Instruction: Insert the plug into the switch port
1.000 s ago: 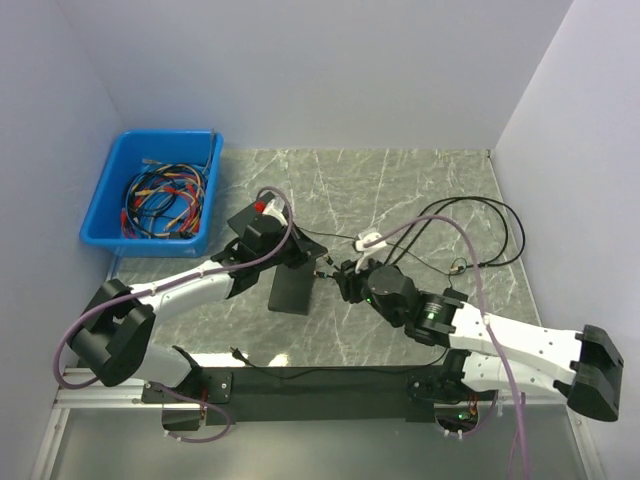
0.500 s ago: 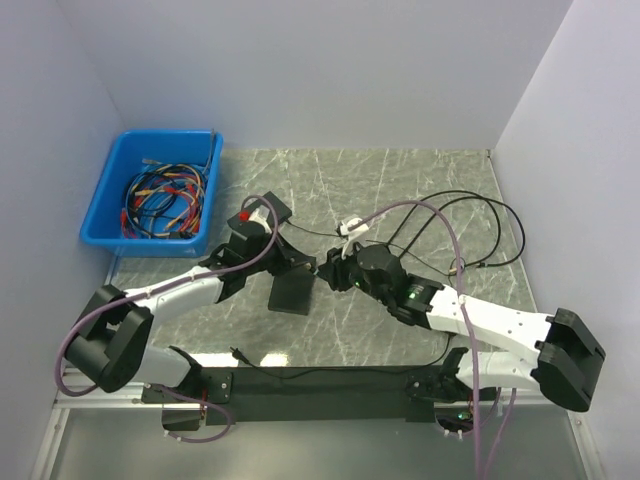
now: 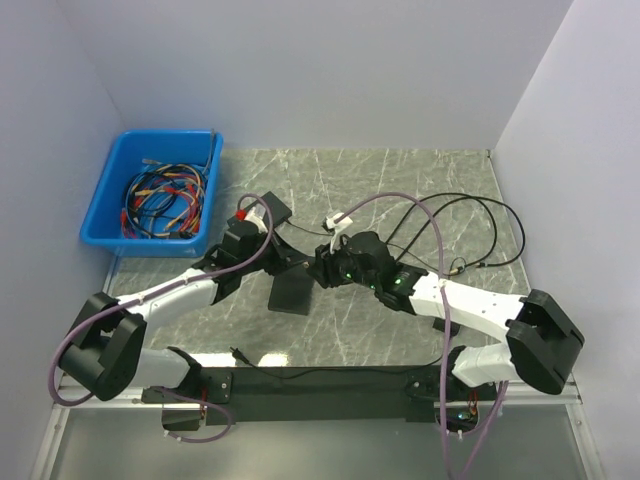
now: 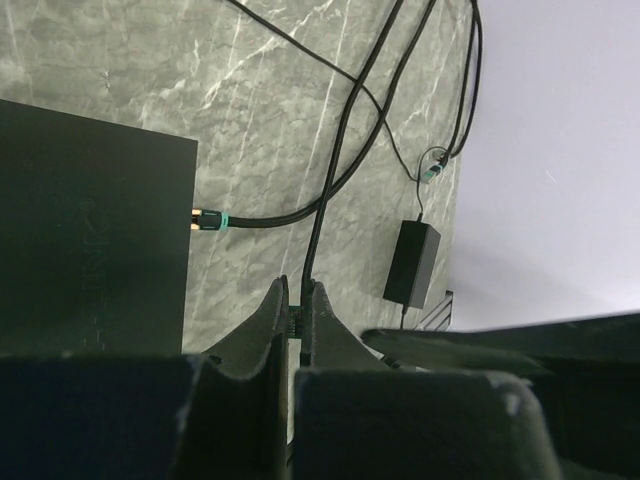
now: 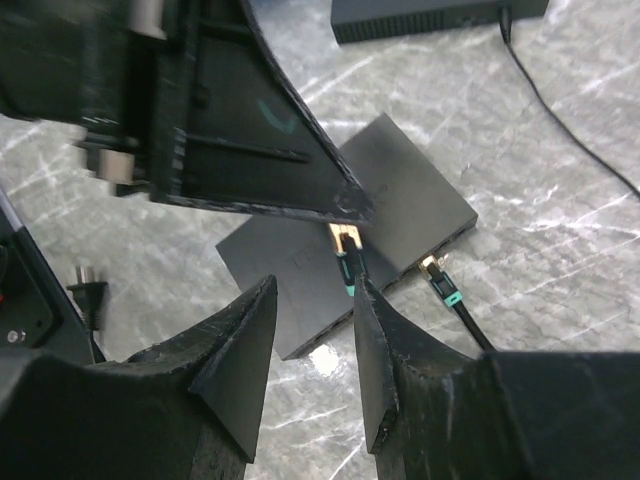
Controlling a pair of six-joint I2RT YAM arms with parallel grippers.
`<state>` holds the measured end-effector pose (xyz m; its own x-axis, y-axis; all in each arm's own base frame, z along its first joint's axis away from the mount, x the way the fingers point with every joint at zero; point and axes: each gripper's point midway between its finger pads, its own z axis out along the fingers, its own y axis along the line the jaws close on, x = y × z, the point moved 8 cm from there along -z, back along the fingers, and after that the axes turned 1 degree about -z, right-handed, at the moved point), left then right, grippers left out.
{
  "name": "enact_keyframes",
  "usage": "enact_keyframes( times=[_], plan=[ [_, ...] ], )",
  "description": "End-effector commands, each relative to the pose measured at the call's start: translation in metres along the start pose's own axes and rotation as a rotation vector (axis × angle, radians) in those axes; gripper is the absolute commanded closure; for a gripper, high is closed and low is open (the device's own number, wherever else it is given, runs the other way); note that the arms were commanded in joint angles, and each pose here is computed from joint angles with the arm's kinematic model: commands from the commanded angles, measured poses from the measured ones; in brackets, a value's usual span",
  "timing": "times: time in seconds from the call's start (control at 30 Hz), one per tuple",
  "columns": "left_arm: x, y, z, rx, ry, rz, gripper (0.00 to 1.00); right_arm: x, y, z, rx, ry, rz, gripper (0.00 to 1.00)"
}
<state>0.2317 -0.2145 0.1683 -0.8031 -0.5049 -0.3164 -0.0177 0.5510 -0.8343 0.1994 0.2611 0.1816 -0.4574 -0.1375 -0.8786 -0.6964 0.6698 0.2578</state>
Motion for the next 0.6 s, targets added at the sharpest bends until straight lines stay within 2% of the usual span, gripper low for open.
enact_keyframes(
  times=[0.0, 0.57],
  plan=[
    [-0.001, -0.009, -0.008, 0.057, 0.002, 0.031, 0.99, -0.020, 0.003, 0.005, -0.048, -0.073, 0.009, 0.55],
    [-0.002, -0.014, -0.012, 0.081, -0.001, 0.034, 0.99, -0.014, -0.011, 0.020, -0.055, -0.036, 0.049, 0.55]
  ],
)
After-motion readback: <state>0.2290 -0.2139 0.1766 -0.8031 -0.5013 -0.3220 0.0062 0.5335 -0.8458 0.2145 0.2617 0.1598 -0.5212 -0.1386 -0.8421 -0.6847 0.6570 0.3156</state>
